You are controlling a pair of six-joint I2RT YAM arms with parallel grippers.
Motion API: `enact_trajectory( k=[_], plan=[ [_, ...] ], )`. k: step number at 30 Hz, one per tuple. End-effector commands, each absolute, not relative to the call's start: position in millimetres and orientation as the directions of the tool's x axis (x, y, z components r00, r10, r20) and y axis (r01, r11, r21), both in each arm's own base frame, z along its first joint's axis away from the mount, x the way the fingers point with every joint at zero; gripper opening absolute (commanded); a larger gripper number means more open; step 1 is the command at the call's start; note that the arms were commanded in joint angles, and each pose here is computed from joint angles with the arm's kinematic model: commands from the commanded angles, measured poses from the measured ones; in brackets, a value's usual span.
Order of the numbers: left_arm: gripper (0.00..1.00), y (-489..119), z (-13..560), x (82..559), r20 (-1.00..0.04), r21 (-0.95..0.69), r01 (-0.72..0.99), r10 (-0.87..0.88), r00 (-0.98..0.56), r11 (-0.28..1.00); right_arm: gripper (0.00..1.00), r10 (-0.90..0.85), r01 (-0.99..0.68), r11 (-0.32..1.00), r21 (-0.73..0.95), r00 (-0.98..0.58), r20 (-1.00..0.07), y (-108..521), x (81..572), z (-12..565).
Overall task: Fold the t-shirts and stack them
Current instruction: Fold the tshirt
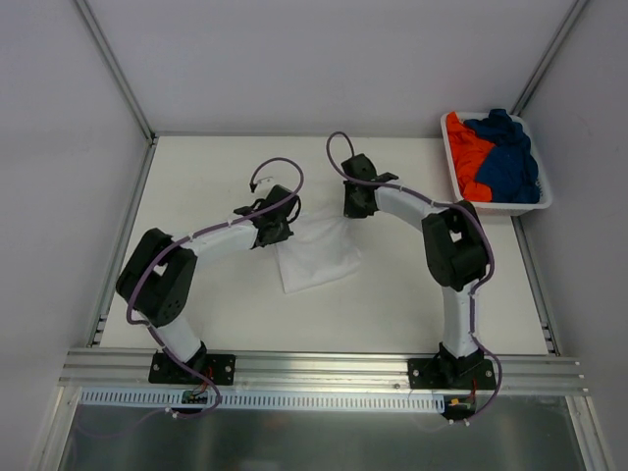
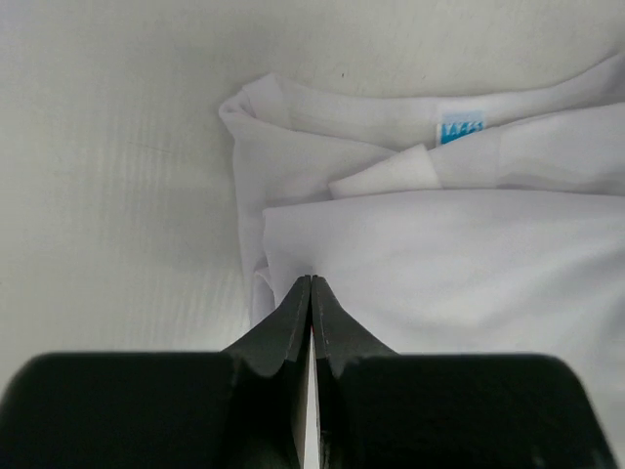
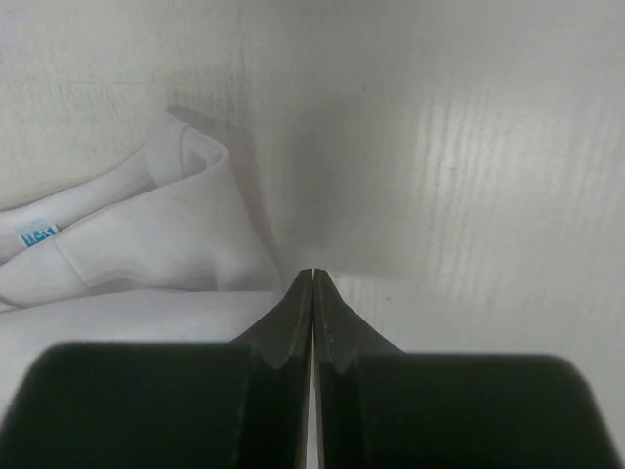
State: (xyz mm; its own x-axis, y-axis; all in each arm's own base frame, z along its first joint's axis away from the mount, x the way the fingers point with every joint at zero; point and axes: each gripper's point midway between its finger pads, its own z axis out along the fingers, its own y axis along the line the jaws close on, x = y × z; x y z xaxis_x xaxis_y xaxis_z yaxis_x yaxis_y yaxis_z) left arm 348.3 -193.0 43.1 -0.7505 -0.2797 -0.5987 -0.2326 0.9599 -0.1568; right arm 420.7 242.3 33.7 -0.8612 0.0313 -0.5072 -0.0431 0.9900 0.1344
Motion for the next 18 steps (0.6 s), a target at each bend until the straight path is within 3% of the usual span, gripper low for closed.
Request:
enact_trajectory(
  k=[1, 8, 10, 11, 12, 13, 16, 18],
  plan=[
    [0.0, -176.0, 98.4, 360.4, -0.7, -0.171, -0.226, -0.28, -0.657, 0.959, 0.01, 0.029, -0.063, 0.991, 0.116, -0.753, -0.658, 227.2, 440.2, 120.9],
    [0.01, -163.0, 143.6, 355.5, -0.758, -0.179, -0.212, -0.272, -0.593, 0.961, 0.06, 0.05, -0.098, 0.981, 0.165, -0.699, -0.713, 211.5, 406.4, 187.9],
    [0.07, -170.8, 140.4, 346.8, -0.728, -0.218, -0.178, -0.282, -0.626, 0.959, 0.19, 0.06, -0.102, 0.978, 0.183, -0.701, -0.71, 209.2, 396.2, 190.0],
    [0.13, -174.4, 140.4, 342.6, -0.714, -0.24, -0.167, -0.291, -0.637, 0.956, 0.26, 0.062, -0.119, 0.972, 0.205, -0.707, -0.704, 210.0, 387.1, 188.4],
    [0.23, -182.9, 136.8, 335.9, -0.684, -0.273, -0.137, -0.292, -0.668, 0.952, 0.39, 0.065, -0.124, 0.968, 0.216, -0.712, -0.699, 211.0, 382.7, 186.0],
    [0.52, -185.0, 127.2, 327.8, -0.66, -0.28, -0.128, -0.287, -0.694, 0.952, 0.43, 0.069, -0.128, 0.965, 0.228, -0.718, -0.693, 211.9, 378.8, 183.5],
    [0.89, -192.3, 105.3, 304.8, -0.582, -0.325, -0.111, -0.291, -0.76, 0.939, 0.52, 0.068, -0.136, 0.958, 0.252, -0.748, -0.66, 212.8, 365.1, 165.0],
    [0.99, -192.8, 98.6, 295.3, -0.557, -0.357, -0.123, -0.317, -0.768, 0.926, 0.55, 0.07, -0.137, 0.953, 0.269, -0.767, -0.638, 213.9, 356.7, 151.0]
  ],
)
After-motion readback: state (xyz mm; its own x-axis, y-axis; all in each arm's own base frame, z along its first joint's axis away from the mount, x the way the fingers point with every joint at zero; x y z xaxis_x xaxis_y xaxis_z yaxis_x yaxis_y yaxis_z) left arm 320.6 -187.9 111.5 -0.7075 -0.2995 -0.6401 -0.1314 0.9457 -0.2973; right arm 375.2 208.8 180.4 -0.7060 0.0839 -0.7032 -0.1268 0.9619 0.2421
